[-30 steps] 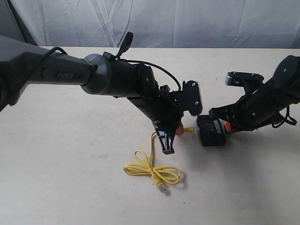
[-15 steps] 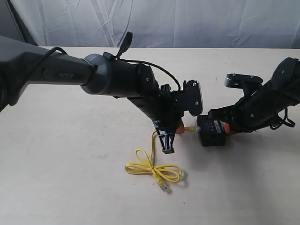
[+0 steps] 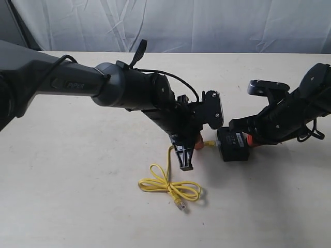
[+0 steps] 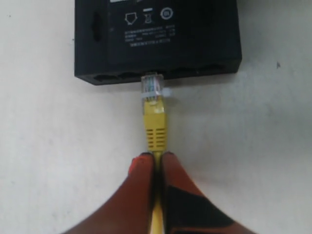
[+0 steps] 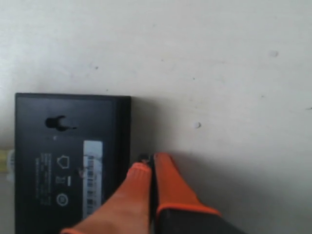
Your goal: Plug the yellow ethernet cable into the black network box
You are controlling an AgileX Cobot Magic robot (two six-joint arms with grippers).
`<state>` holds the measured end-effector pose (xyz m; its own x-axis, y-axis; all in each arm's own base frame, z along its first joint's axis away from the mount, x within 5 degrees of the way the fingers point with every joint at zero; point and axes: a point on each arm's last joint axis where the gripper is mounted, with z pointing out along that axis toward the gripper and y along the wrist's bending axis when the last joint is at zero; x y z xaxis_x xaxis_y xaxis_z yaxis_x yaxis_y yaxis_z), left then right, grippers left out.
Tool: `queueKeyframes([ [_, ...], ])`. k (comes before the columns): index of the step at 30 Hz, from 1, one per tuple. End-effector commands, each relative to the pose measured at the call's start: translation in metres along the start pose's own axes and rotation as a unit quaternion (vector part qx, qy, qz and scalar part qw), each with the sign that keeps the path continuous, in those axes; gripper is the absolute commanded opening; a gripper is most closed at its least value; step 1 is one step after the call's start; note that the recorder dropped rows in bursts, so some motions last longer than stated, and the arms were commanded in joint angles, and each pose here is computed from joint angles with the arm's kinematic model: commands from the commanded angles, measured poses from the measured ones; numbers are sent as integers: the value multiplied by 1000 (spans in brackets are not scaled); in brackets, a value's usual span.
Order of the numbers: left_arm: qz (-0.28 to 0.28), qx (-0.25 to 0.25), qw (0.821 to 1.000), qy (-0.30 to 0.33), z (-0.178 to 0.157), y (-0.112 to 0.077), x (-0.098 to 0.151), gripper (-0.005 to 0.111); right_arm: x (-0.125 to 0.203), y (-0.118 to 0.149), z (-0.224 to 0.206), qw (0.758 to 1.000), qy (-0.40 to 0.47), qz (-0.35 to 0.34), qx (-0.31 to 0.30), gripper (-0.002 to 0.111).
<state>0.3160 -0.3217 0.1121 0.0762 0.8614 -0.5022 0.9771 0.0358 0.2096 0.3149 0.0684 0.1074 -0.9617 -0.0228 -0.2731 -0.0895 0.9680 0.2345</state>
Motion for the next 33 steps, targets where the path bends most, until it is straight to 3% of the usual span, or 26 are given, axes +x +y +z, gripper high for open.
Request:
queueKeyframes([
  [1,-5,-2,1000,-5,0,0,-2,0,0,0,0,1000,-3,-4,-1,0],
  [20,-17,-5,1000,-23,-4,3,-11,0,0,0,0,1000,-2,-3,-2,0],
  [26,3,3,1000,-21,-4,2,-10,0,3,21,4,999,-4,-48,-8,0],
  [33,-2,8,1000,-20,-2,1,-9,0,3,24,5,999,-4,-46,-11,0],
])
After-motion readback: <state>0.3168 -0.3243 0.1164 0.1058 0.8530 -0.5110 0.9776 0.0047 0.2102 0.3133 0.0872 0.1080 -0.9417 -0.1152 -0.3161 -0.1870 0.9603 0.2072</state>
